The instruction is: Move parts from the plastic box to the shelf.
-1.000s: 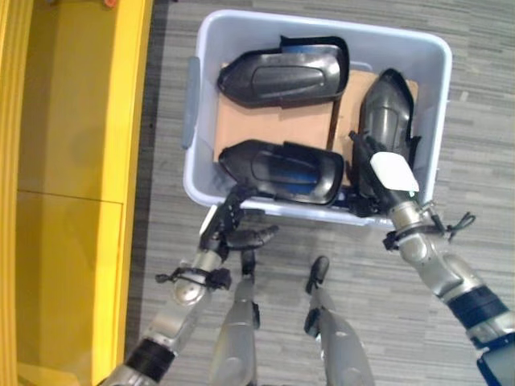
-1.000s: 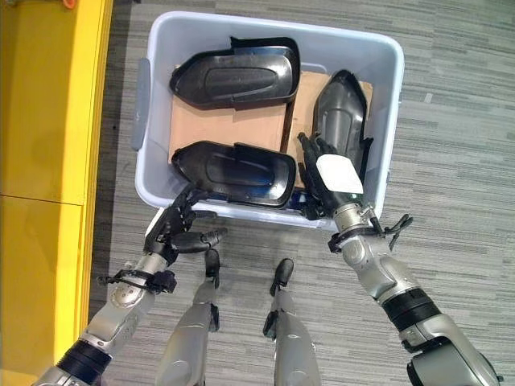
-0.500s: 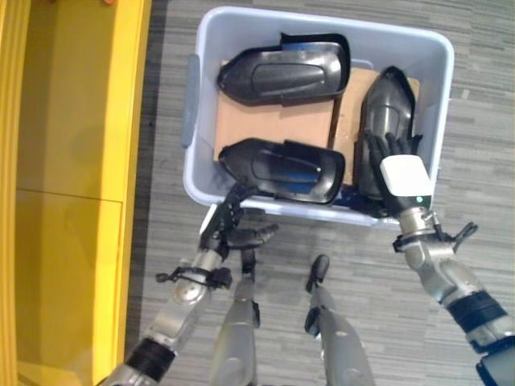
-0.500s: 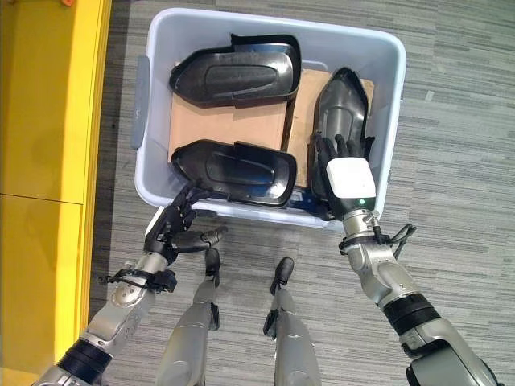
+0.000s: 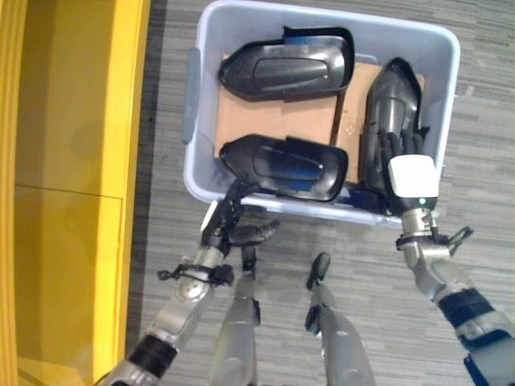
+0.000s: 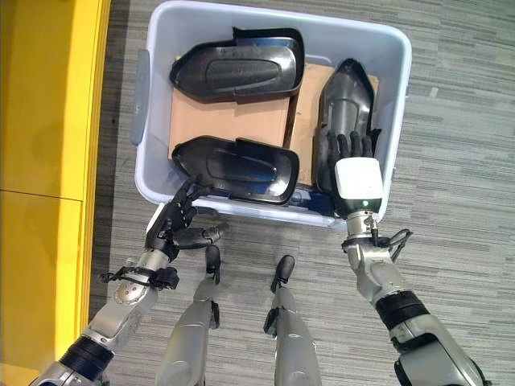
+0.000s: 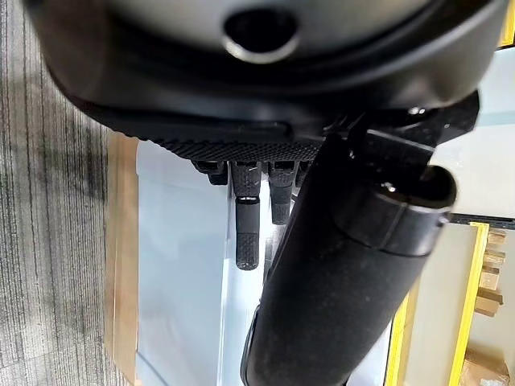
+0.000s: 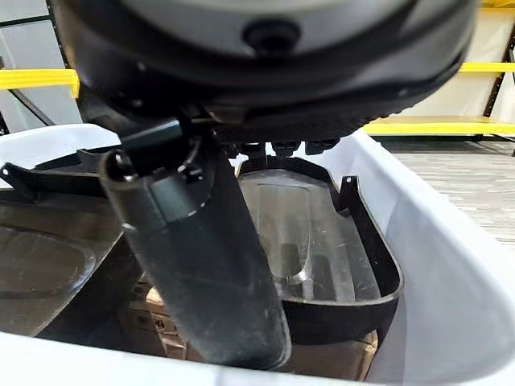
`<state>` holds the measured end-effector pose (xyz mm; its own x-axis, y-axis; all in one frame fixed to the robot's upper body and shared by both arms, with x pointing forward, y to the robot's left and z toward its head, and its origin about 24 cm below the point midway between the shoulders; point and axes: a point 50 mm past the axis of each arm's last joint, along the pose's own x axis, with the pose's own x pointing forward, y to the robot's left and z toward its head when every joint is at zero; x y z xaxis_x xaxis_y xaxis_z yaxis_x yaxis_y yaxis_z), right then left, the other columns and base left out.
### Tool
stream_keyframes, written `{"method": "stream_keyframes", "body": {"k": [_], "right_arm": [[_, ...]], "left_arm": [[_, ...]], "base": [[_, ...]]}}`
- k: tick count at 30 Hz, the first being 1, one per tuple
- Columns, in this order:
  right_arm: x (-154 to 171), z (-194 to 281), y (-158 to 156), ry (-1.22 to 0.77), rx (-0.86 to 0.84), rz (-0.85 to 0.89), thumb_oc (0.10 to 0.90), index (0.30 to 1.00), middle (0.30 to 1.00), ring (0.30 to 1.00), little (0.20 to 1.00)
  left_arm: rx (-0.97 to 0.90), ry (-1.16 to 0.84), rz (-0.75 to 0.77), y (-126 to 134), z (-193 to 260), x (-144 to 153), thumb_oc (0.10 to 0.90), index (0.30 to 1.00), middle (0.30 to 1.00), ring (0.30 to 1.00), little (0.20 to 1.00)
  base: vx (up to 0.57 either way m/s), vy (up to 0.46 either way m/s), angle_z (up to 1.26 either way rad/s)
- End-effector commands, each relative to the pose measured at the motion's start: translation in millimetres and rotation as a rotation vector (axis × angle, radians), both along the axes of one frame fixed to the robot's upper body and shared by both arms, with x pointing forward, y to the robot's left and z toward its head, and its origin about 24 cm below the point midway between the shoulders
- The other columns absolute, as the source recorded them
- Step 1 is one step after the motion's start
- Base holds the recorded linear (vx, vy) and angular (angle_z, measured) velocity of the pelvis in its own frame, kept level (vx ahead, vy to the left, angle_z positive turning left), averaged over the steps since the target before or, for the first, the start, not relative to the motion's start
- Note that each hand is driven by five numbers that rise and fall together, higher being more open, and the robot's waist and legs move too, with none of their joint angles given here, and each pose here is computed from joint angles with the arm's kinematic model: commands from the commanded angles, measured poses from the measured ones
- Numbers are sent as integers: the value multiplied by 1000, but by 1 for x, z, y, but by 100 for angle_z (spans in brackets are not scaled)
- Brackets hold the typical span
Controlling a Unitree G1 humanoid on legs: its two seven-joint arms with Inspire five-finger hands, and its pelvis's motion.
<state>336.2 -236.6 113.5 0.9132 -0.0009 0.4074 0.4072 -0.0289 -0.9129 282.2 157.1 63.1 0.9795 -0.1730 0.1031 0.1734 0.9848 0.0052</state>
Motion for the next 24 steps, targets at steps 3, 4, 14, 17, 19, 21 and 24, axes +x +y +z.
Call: {"method": "stream_keyframes", "body": {"k": [3,4,14,17,19,21,24], "right_arm": [[3,4,-12,-24,-102,-50,900,1000,1000,1000,1000],[3,3,-13,-17,-114,-56,900,1000,1000,1000,1000],[15,2,-14,34,-200,-93,900,1000,1000,1000,1000],[19,3,-14,45,-210,-106,900,1000,1000,1000,1000],[22,1,-13,55,-204,-111,900,1000,1000,1000,1000],[24,-1,-12,72,-195,-117,745,783,783,783,783],[27,-9,-8,116,-176,-116,400,300,300,300,300]], "left_arm": [[29,-11,3,1,-3,-3,900,1000,1000,1000,1000],[27,-12,0,0,-3,-3,900,1000,1000,1000,1000],[27,-18,-15,-3,-1,0,900,1000,1000,1000,1000],[24,-17,-20,-5,-1,0,900,1000,1000,1000,1000],[21,-17,-23,-6,-1,0,900,1000,1000,1000,1000],[20,-16,-28,-6,-1,0,900,1000,1000,1000,1000],[13,-13,-35,-8,0,0,900,1000,1000,1000,1000]], "base": [[0,0,0],[0,0,0],[0,-1,2],[0,0,0],[0,0,0],[0,0,0],[0,0,0]]}}
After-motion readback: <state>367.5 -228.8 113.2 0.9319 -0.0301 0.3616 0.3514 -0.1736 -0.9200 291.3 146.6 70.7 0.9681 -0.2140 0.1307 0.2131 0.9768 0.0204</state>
